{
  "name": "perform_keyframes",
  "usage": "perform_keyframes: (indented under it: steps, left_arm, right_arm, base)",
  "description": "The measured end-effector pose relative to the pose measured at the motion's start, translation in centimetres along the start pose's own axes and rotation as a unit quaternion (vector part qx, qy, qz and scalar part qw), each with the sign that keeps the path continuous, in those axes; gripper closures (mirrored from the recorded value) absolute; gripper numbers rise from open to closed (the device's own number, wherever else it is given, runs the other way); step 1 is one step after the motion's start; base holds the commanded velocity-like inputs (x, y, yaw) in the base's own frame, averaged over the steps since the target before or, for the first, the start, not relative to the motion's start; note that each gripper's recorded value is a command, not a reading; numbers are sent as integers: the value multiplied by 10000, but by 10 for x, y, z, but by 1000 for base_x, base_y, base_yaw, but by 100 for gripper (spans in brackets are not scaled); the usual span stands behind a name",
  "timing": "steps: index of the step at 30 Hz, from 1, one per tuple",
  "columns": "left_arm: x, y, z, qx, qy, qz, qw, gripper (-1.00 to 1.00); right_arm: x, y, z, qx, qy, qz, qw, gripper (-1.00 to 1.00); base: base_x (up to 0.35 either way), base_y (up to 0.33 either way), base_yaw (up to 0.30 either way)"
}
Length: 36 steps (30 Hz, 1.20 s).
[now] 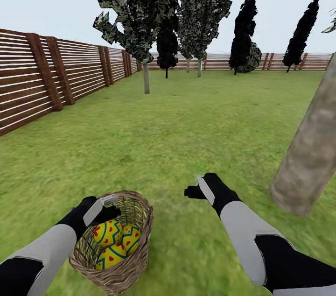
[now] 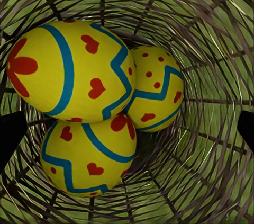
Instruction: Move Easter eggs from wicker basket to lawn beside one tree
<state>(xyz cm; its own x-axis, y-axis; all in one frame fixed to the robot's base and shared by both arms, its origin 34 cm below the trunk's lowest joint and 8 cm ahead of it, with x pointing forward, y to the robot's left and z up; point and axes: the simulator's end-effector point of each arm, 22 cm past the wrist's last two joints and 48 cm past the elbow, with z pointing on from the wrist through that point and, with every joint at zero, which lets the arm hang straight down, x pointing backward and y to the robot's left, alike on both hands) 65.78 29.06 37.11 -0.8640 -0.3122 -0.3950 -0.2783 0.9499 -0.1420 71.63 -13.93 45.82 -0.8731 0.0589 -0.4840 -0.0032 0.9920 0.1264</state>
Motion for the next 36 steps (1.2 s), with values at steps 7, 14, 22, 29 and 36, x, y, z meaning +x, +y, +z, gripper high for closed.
perform_keyframes:
  steps: [7,14,22,29,36]
  left_arm:
    - [0,0,0,-5,0,13,10000,-100]
    - [8,3,10,-42,98,24,9999,-100]
    - [8,2,10,-38,97,27,9999,-100]
    - [13,4,18,-61,171,25,9998,-100]
    - [14,4,18,-62,173,28,9998,-100]
  right_arm:
    - [0,0,0,-1,0,0,10000,-100]
    - [8,-2,11,5,102,11,9999,-100]
    - [8,-2,11,5,101,11,9999,-100]
    - [14,-3,20,12,183,20,9998,-100]
    - [14,-3,20,10,182,21,9998,-100]
  base:
    - [0,0,0]
    - [0,0,0]
    - [0,0,0]
    - [0,0,0]
    - [0,0,0]
